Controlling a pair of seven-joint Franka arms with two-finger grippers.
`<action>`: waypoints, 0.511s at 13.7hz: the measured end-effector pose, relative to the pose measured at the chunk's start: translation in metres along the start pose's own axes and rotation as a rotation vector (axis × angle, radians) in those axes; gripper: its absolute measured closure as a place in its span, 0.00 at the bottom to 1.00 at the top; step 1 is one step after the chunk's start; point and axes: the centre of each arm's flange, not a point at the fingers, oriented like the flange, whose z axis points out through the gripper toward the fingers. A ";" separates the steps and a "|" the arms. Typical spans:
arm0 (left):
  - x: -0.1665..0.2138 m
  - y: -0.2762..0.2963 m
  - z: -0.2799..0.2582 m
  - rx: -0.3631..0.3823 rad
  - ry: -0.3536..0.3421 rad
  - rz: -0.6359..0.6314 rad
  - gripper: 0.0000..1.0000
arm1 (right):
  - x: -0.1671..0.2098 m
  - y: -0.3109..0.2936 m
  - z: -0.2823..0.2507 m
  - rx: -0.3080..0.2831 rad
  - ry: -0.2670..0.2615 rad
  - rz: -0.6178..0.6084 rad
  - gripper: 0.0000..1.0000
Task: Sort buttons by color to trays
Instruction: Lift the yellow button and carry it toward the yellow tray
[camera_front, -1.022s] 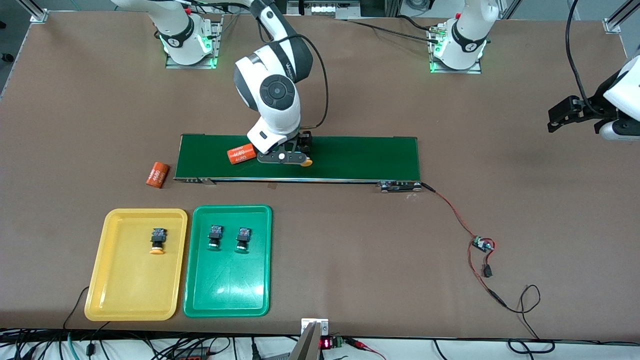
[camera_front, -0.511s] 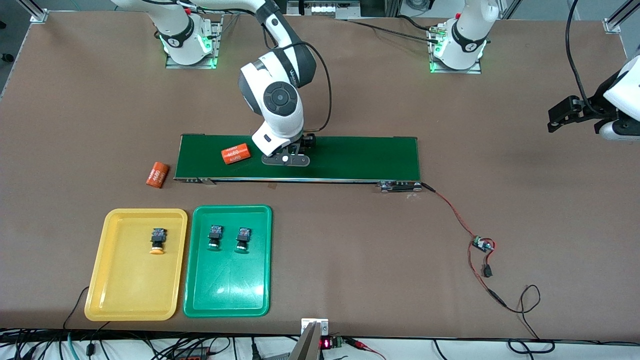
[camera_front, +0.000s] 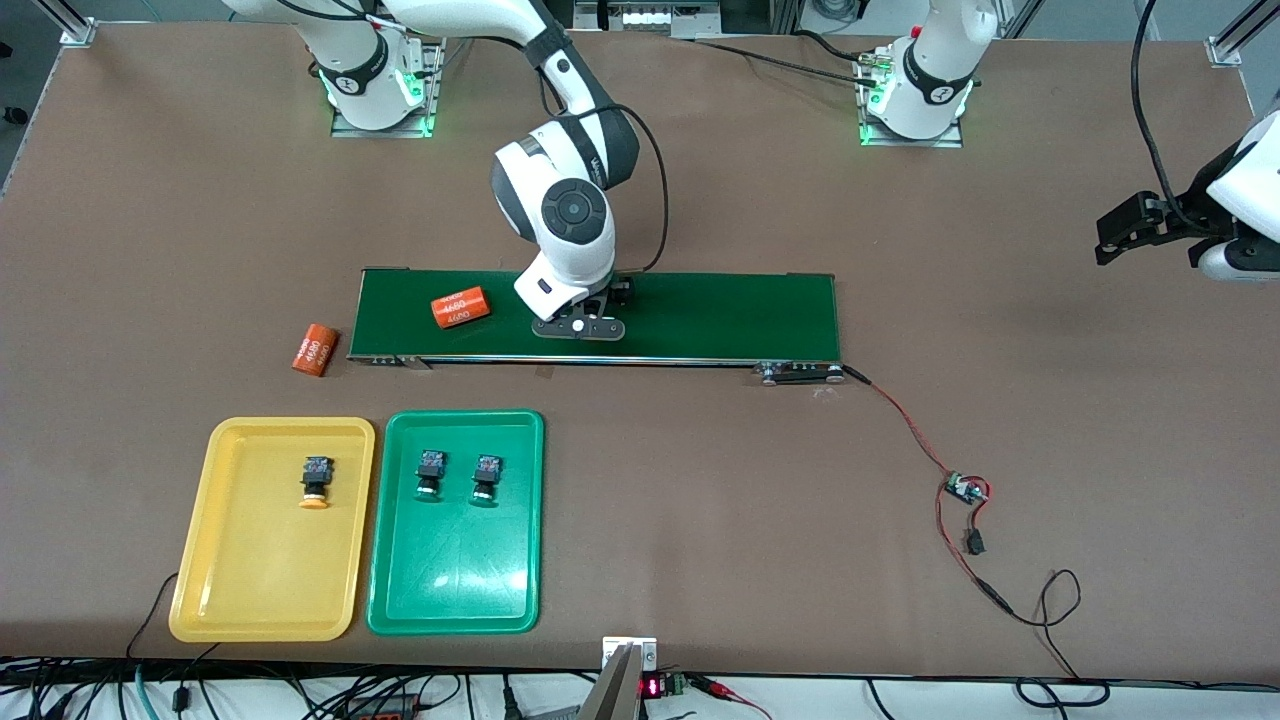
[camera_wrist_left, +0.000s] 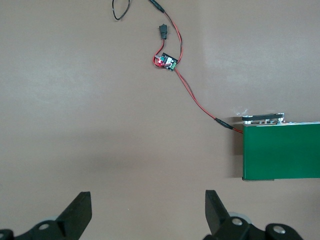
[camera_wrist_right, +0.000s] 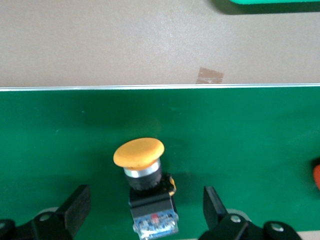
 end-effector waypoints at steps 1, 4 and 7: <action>0.000 0.000 0.000 0.000 0.000 0.000 0.00 | 0.000 -0.001 0.008 -0.009 -0.003 -0.001 0.00; 0.000 0.000 0.000 0.000 -0.003 0.000 0.00 | -0.002 -0.004 0.025 -0.029 -0.010 -0.003 0.17; 0.000 0.000 0.000 0.000 -0.004 0.000 0.00 | -0.003 -0.007 0.019 -0.017 -0.002 0.042 0.53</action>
